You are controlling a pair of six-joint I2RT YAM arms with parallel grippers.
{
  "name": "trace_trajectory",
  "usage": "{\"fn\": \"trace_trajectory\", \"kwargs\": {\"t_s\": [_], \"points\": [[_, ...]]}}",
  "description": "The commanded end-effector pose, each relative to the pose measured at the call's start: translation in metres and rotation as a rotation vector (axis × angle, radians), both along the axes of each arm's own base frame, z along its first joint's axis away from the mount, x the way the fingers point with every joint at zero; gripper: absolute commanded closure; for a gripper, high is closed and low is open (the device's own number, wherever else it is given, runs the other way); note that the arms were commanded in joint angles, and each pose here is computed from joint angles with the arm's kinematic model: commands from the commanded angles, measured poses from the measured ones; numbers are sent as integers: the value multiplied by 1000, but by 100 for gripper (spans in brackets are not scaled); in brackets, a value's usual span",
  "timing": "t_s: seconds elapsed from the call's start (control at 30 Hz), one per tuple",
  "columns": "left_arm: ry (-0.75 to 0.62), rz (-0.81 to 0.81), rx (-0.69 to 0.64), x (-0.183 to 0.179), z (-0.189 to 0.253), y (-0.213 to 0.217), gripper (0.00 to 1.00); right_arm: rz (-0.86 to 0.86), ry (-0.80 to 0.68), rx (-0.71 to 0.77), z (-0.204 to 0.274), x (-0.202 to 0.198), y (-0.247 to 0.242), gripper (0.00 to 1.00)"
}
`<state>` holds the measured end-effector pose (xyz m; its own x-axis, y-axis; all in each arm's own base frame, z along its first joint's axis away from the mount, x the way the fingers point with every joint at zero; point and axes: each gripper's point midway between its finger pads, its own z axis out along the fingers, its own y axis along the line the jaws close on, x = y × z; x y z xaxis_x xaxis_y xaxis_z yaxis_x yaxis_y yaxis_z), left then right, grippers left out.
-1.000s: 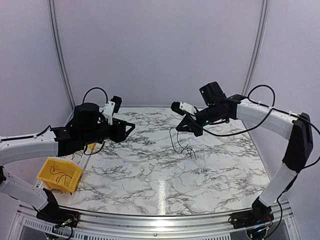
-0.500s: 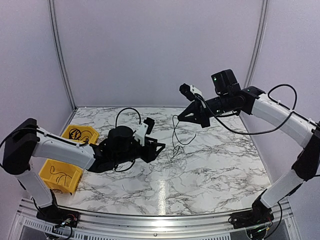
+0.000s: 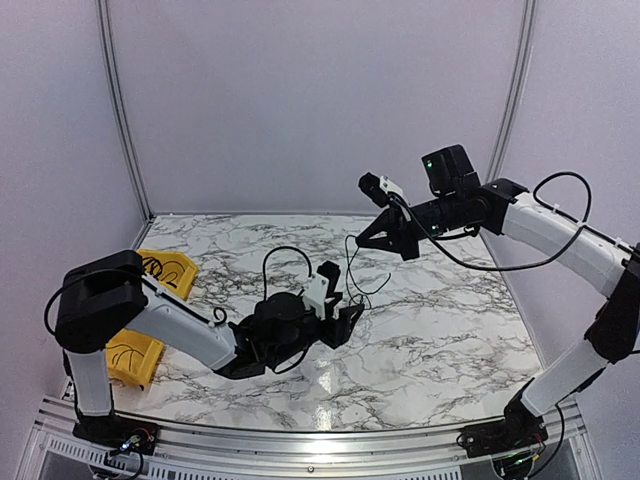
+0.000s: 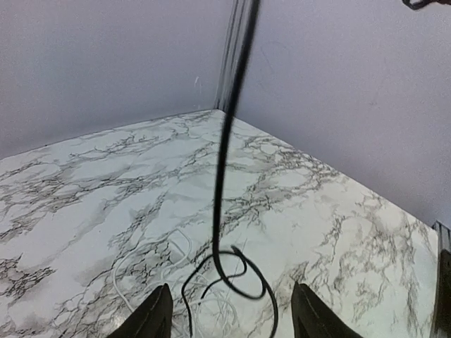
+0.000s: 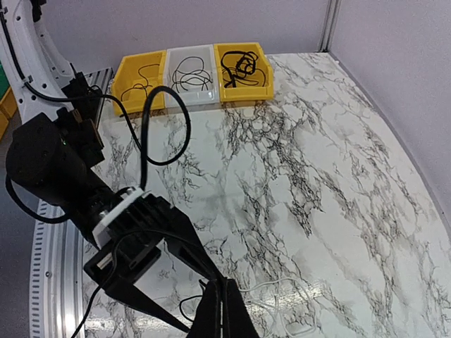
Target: Untangle the cables
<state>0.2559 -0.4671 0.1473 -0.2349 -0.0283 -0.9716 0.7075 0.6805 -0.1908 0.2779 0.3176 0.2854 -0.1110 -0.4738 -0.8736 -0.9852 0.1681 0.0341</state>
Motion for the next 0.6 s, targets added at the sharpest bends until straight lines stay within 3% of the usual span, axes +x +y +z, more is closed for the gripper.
{"fn": "trace_trajectory", "kwargs": {"t_s": [0.0,0.13,0.27,0.37,0.57], "points": [[-7,122,-174,36,26,-19,49,84,-11,40,21,-18,2,100],[20,112,-211,49,6,-38,74,139,-68,84,61,-35,-1,100],[40,99,-239,52,-14,-42,94,125,-214,149,132,-45,-12,100],[66,91,-231,52,-31,-44,99,96,-324,238,186,-52,-31,100],[119,86,-209,53,-61,-47,99,31,-478,366,266,-55,-68,100]]}}
